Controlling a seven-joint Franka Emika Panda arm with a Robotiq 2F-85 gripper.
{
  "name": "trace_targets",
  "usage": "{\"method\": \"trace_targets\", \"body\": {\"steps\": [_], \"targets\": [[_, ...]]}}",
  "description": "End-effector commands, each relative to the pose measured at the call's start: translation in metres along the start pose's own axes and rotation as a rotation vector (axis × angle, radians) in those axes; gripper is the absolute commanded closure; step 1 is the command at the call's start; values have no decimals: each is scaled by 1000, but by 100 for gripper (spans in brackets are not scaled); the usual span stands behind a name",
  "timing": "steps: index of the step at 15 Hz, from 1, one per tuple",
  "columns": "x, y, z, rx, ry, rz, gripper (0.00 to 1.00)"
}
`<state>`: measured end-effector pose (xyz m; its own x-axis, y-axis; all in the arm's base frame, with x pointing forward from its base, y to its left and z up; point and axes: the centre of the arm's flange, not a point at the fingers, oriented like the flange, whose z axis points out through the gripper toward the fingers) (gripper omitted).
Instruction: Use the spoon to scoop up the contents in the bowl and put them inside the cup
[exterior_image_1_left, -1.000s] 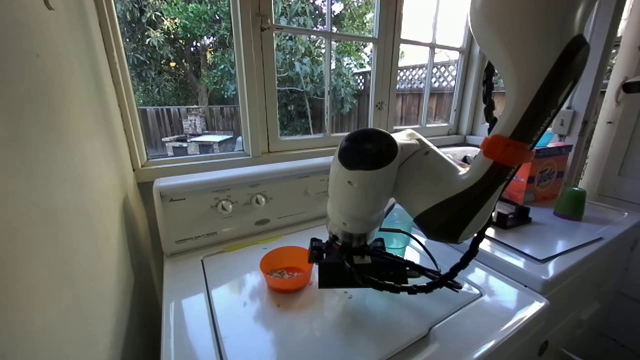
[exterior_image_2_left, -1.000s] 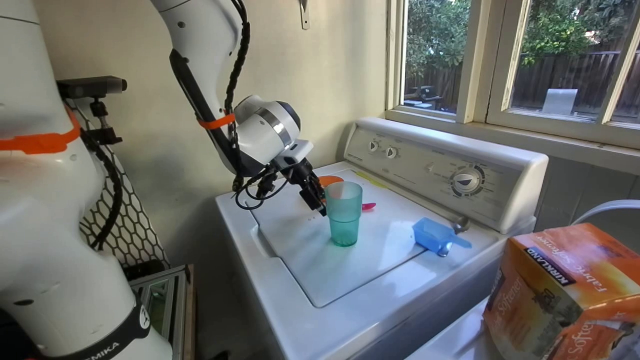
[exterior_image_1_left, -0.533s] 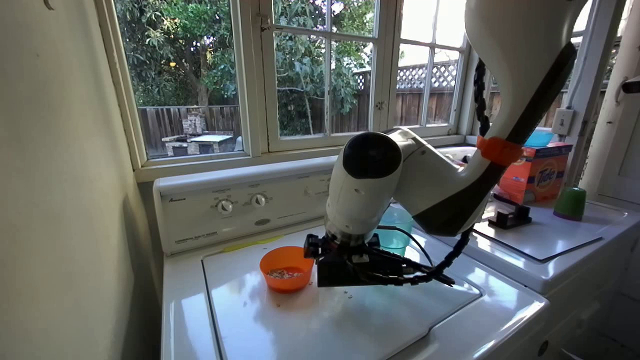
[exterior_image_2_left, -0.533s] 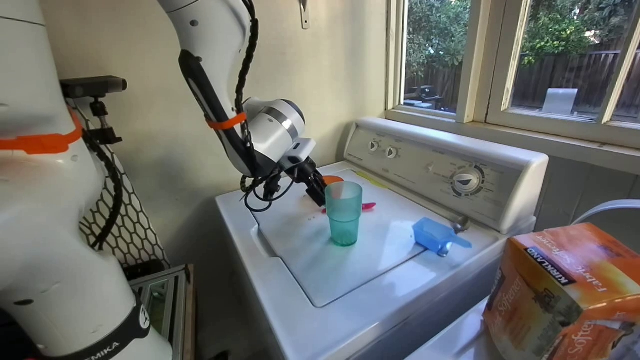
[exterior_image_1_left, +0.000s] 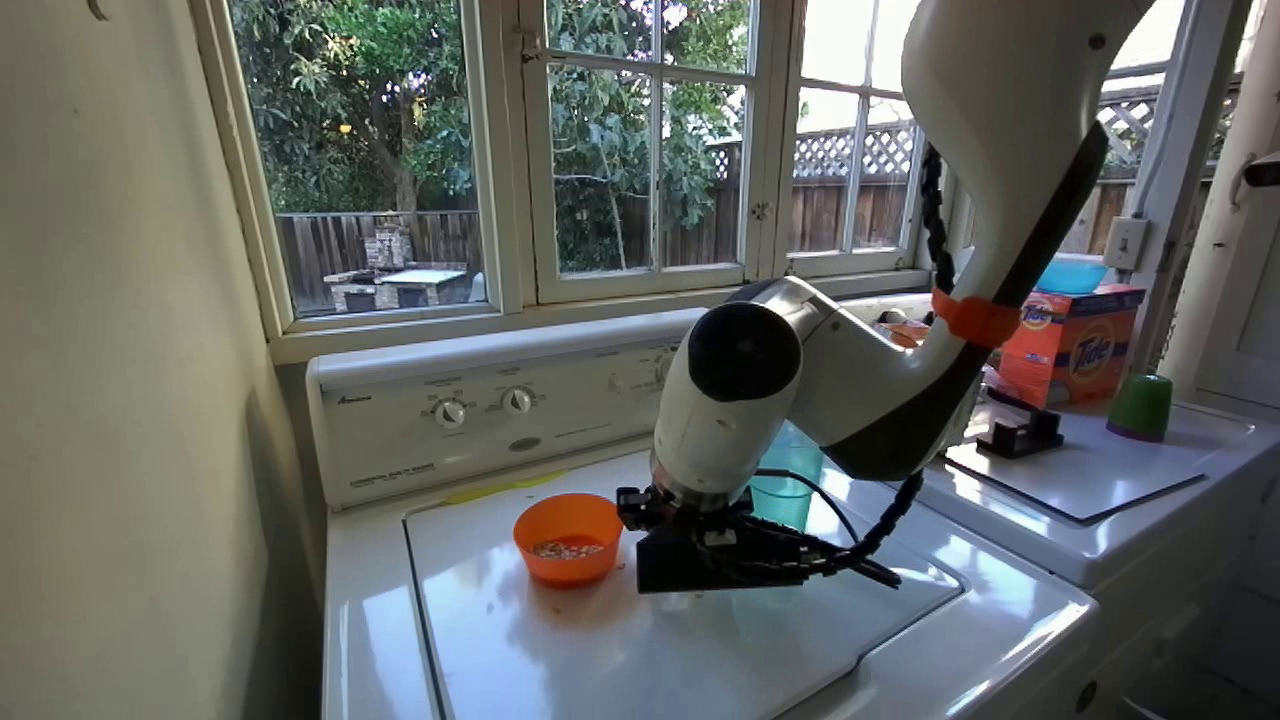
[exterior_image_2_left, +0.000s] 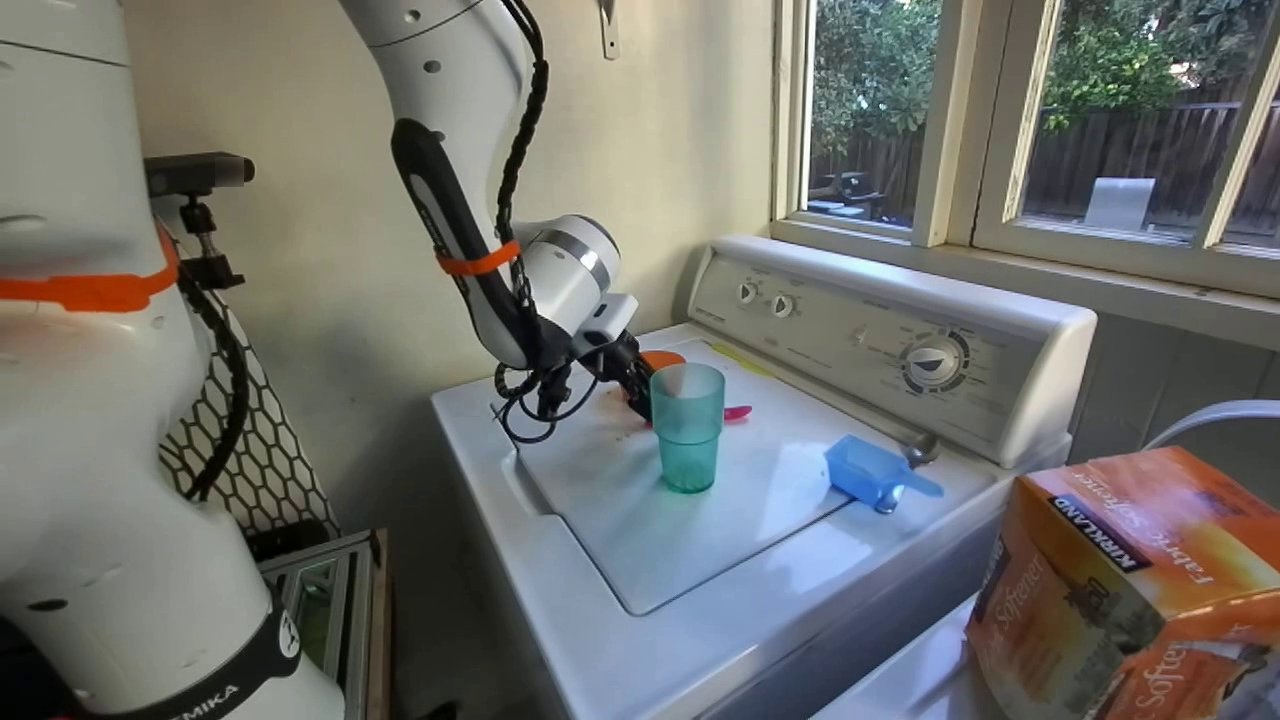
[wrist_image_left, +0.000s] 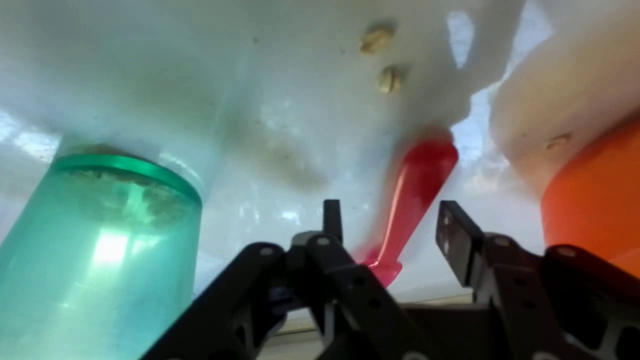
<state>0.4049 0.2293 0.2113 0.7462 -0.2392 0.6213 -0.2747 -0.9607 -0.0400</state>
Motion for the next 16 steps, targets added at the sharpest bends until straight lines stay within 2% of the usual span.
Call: {"method": "trace_targets", "body": {"steps": [1,4,6,10,12,15,16], "targets": [[-7,0,18,3,15,24,76],[-3,2,18,-1,24,37,98],[8,0,8,5,30,19,94],[44,-9,-27,36,22,-34,94],[62,-13,-54,15,-16,-86,94],[89,-13,-92,-19,6,-149,94],[94,-12,-103,-23,-19,-160,94]]}}
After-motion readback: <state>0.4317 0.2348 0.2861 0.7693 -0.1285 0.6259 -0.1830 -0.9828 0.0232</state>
